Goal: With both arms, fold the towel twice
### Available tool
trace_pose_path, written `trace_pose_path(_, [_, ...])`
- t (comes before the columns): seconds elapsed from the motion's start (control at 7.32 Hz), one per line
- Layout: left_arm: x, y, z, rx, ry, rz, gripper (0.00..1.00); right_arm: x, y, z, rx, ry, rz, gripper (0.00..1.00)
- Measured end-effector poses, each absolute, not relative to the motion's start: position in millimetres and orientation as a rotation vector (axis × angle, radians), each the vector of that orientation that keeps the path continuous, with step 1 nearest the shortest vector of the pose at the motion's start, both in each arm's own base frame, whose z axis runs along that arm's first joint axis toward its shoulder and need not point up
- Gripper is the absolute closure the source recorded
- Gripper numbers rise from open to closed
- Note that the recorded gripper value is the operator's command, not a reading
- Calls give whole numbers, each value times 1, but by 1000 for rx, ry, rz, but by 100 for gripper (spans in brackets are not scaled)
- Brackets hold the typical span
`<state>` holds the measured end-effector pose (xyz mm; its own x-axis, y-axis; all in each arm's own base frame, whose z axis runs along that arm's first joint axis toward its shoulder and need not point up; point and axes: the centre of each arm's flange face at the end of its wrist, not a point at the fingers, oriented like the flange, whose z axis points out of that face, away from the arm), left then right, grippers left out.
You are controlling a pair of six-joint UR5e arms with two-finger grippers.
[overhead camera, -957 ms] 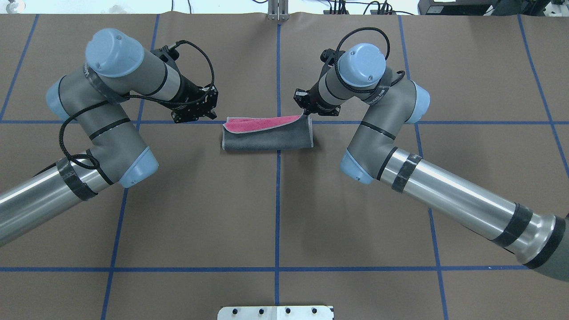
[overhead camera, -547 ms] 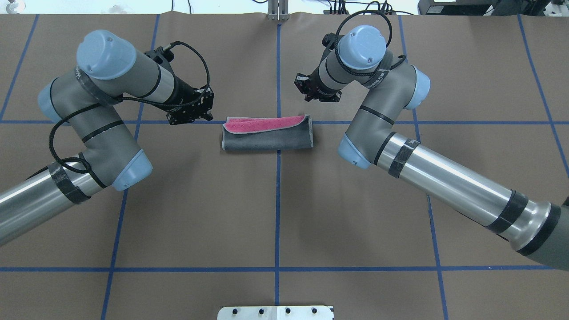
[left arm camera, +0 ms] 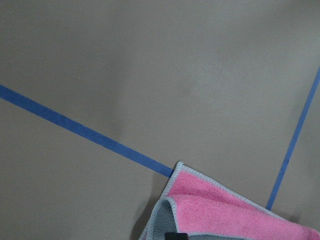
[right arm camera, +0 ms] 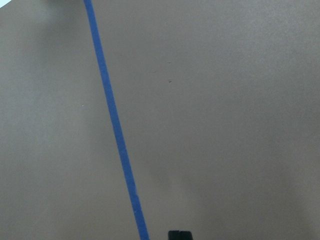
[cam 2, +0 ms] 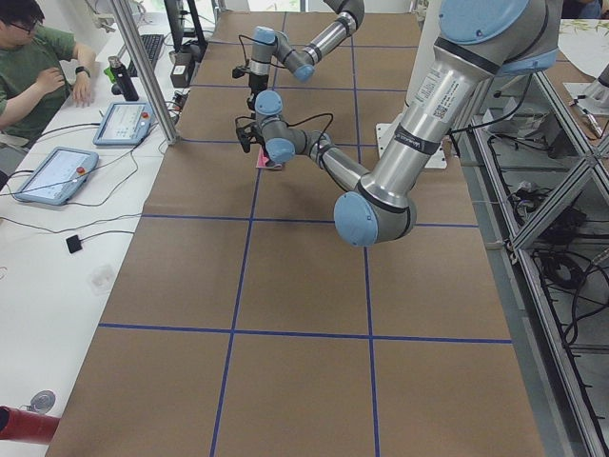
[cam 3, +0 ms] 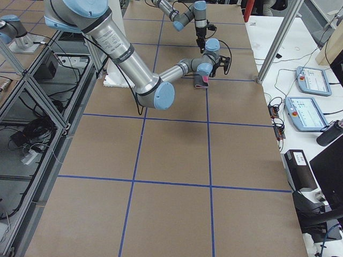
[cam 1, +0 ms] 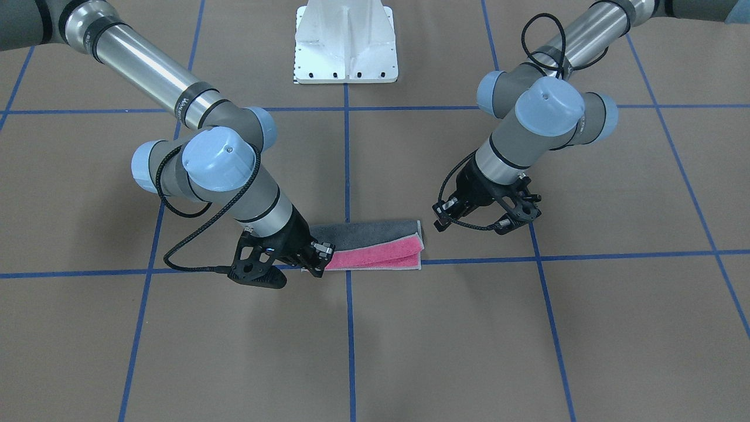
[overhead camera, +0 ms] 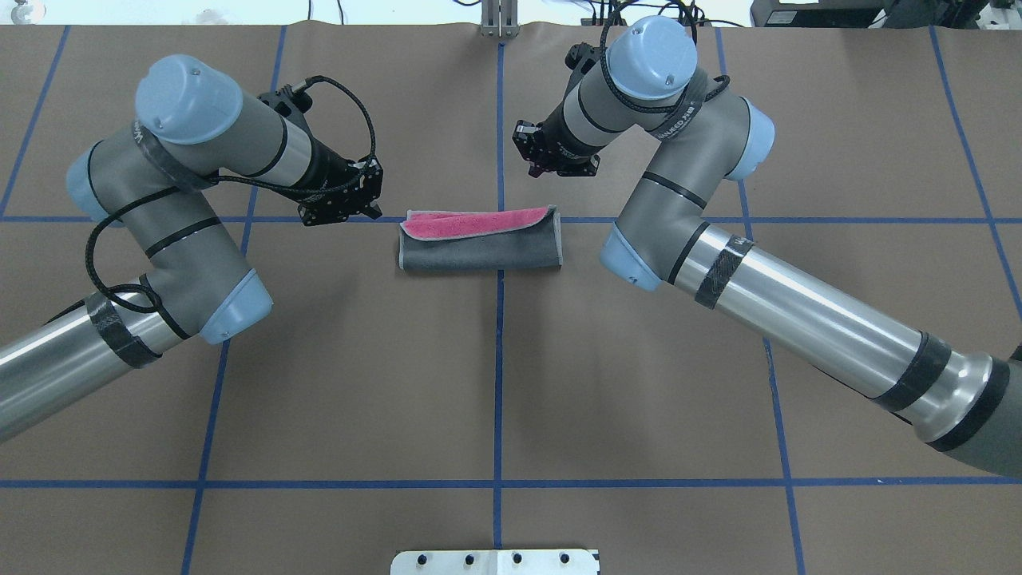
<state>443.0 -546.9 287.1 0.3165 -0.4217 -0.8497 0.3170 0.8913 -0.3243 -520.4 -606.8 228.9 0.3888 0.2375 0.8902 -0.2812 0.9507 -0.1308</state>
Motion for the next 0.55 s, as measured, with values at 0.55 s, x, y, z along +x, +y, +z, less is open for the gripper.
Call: trace_pose_path(0.55, [481,-546,307,-130,1121,-467,100,-517,-600,219,21,-1134,302,100])
